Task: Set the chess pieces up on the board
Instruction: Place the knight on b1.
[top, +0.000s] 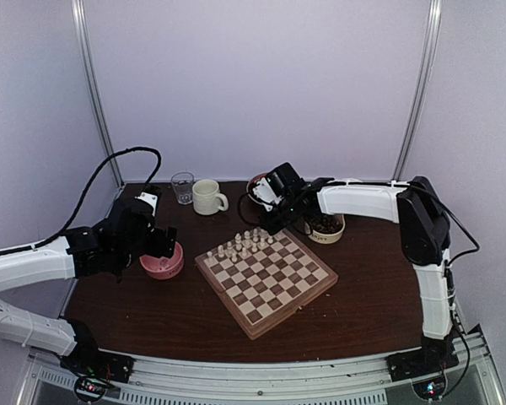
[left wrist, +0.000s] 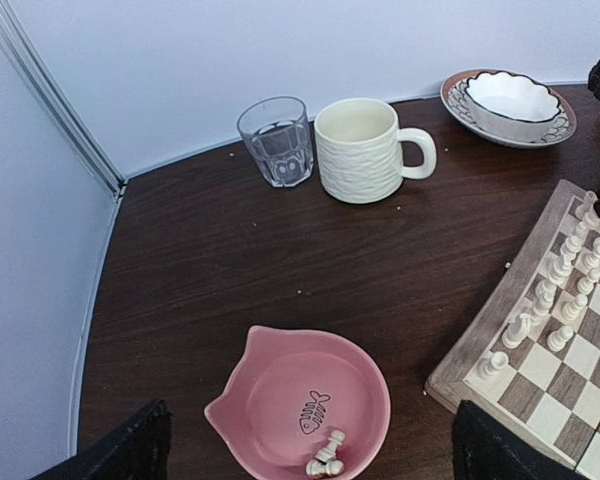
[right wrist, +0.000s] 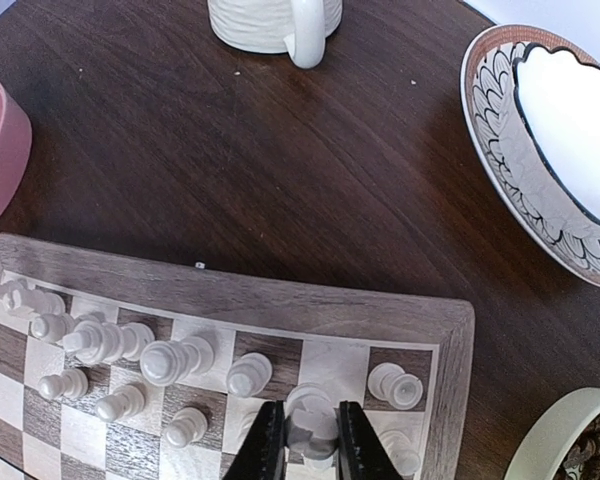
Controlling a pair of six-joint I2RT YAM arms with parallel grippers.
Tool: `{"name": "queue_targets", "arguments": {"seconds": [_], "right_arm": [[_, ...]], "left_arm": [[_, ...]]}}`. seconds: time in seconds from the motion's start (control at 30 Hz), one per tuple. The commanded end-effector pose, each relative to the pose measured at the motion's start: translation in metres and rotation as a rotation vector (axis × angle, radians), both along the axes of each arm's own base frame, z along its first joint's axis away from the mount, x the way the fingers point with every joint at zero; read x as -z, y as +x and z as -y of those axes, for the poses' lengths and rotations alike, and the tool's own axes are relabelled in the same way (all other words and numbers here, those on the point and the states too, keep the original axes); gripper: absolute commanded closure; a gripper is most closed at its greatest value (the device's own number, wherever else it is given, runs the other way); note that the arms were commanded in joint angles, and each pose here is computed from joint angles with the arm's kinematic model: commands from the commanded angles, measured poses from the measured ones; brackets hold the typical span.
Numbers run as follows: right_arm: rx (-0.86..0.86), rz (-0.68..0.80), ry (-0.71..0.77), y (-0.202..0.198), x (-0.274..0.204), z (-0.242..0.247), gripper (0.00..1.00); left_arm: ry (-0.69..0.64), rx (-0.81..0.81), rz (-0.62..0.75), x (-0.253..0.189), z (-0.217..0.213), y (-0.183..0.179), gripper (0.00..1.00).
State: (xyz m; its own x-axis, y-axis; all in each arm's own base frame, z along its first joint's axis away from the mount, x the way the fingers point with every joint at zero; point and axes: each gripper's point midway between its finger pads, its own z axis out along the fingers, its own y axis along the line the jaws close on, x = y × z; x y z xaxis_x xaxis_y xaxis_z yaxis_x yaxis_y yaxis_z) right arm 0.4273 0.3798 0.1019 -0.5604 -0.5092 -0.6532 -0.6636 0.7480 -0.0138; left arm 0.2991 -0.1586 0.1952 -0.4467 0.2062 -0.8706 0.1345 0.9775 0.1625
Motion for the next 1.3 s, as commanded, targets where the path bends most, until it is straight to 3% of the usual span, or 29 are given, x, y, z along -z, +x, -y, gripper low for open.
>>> {"name": "queue_targets", "arguments": {"seconds": [0.0,1.27], "right_arm": [[-0.003,0.0,-0.001,0.009,0.003,-0.001,0.9],[-0.009,-0.044,-0.004,0.019,0.028,-0.004,0.9]], "left_arm": [[-0.031,-0.005,0.019,-0.009,0.003,0.004,0.03],[-0.027,-0.002,0.012,-0.006,0.004,0.004,0.02]]}}
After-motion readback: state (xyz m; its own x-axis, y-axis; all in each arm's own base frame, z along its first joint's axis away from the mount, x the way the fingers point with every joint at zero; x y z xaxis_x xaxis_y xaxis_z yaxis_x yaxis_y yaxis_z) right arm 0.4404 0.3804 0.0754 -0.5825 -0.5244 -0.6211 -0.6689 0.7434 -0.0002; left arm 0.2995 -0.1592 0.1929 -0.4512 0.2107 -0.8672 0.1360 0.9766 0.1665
